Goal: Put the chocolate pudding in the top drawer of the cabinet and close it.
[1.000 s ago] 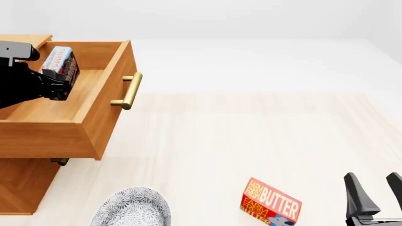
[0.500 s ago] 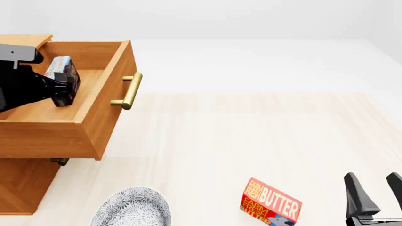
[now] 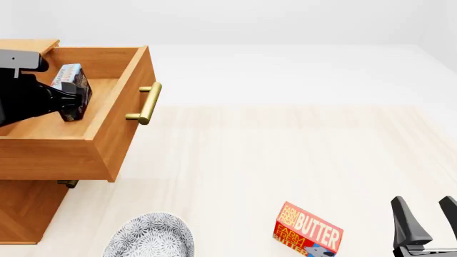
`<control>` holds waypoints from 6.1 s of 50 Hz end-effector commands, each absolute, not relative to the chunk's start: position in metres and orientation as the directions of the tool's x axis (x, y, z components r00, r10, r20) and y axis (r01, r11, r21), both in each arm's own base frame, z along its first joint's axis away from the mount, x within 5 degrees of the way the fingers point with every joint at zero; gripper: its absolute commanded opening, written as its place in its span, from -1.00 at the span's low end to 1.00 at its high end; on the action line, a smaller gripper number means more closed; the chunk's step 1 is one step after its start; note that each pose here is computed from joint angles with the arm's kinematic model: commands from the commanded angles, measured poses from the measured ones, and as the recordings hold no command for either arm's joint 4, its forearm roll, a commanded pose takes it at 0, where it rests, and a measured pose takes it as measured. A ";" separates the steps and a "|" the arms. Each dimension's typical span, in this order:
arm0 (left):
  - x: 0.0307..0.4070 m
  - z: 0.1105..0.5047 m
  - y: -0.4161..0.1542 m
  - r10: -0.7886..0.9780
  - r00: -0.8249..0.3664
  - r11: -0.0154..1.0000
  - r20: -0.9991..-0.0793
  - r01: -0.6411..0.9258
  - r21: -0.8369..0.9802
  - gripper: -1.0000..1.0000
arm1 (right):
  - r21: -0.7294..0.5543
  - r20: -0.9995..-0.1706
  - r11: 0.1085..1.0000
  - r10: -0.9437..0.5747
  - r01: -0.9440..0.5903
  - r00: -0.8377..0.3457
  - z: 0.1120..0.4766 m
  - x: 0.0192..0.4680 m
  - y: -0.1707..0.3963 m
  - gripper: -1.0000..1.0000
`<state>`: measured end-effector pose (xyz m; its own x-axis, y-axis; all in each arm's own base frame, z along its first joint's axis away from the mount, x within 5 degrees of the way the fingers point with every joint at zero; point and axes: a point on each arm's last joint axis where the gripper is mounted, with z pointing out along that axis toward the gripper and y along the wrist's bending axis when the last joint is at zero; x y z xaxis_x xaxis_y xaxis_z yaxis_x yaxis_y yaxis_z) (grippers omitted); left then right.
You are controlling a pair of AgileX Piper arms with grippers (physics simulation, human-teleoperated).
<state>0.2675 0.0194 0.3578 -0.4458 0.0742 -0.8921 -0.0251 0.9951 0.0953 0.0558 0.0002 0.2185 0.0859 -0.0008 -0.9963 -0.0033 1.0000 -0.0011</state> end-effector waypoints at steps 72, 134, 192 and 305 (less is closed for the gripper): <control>0.181 0.451 -0.038 0.133 -0.268 0.972 -0.954 0.224 0.073 1.00 | -0.001 -0.996 1.000 -0.001 -0.003 0.086 0.219 0.056 0.000 1.00; 0.243 0.431 -0.150 0.162 -0.354 0.859 -0.921 0.509 -0.045 1.00 | -0.001 -0.996 1.000 -0.001 -0.004 0.086 0.219 0.056 0.000 1.00; 0.241 0.387 -0.191 -0.027 -0.522 0.825 -0.853 0.470 -0.313 1.00 | -0.001 -0.996 1.000 -0.001 -0.004 0.086 0.219 0.056 0.000 1.00; 0.275 0.336 -0.141 -0.171 -0.569 0.899 -0.804 0.244 -0.364 1.00 | -0.001 -0.996 1.000 -0.001 -0.003 0.086 0.218 0.056 0.000 1.00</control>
<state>0.2694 -0.1464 0.3493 -0.5503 -0.1874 -0.8137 0.2758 0.8790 -0.3890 0.0558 0.0002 0.2185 0.0859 -0.0010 -0.9963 -0.0034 1.0000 -0.0013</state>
